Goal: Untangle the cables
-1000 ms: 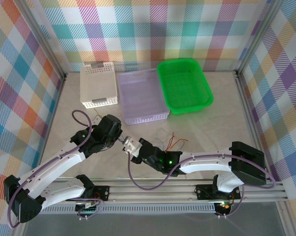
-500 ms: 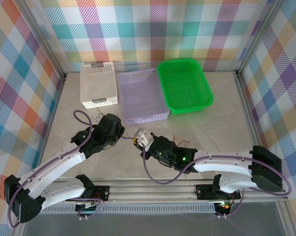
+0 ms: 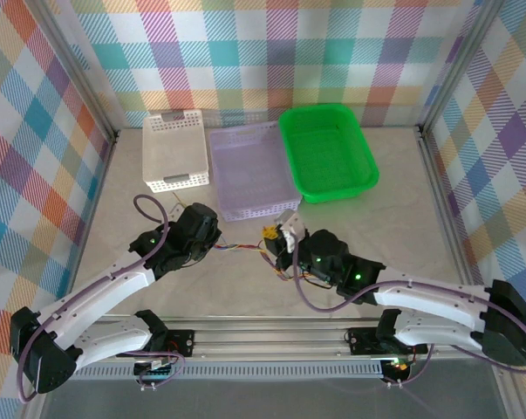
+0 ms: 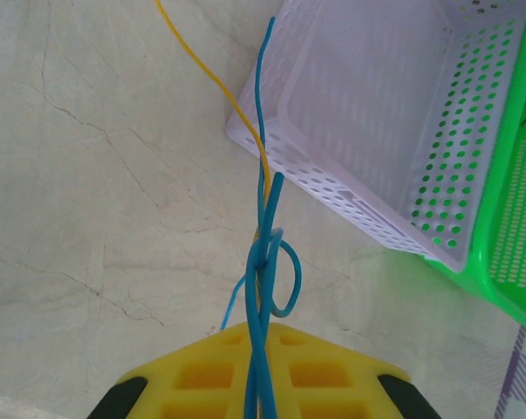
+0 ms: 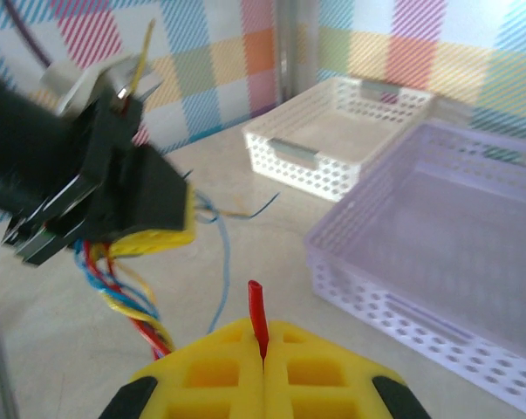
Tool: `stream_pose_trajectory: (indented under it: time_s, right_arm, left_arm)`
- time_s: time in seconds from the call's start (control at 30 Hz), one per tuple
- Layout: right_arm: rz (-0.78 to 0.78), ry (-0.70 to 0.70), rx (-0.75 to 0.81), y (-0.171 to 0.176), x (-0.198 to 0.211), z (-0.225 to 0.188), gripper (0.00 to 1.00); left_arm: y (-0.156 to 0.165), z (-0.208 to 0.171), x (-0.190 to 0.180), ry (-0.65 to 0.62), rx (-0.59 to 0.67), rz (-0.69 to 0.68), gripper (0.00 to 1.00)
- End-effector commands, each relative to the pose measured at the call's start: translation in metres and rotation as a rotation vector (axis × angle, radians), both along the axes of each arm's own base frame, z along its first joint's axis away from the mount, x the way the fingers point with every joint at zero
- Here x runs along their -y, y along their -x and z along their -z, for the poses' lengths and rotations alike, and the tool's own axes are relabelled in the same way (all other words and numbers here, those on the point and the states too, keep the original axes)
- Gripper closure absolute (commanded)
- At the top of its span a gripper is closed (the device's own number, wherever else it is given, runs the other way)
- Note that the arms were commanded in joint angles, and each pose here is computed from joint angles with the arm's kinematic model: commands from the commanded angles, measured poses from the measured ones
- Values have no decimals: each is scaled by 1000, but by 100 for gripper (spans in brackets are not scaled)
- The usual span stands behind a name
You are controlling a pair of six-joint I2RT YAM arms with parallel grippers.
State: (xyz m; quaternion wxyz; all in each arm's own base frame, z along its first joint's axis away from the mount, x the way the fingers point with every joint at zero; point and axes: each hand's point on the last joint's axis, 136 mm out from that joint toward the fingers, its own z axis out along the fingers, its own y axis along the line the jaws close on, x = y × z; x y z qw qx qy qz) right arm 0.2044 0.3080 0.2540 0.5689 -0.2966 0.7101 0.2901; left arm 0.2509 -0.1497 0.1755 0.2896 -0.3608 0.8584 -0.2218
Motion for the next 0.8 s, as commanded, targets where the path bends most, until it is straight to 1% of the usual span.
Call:
stream_pose_trajectory:
  time_s: [0.0, 0.13, 0.37, 0.6, 0.77]
  right_arm:
    - [175, -99, 8, -25, 47, -35, 100]
    - [292, -102, -6, -42, 89, -48, 100]
    - [508, -97, -33, -63, 152, -65, 100]
    - [720, -88, -21, -67, 206, -79, 100]
    - [831, -71, 7, -65, 235, -90, 100]
  left_arm:
    - [9, 17, -24, -165, -39, 24, 100]
    - [11, 22, -30, -238, -38, 64, 100]
    - [12, 20, -50, -412, -46, 121, 100]
    - [15, 10, -85, -547, -46, 118, 100]
    - [15, 9, -111, -578, -67, 80, 100]
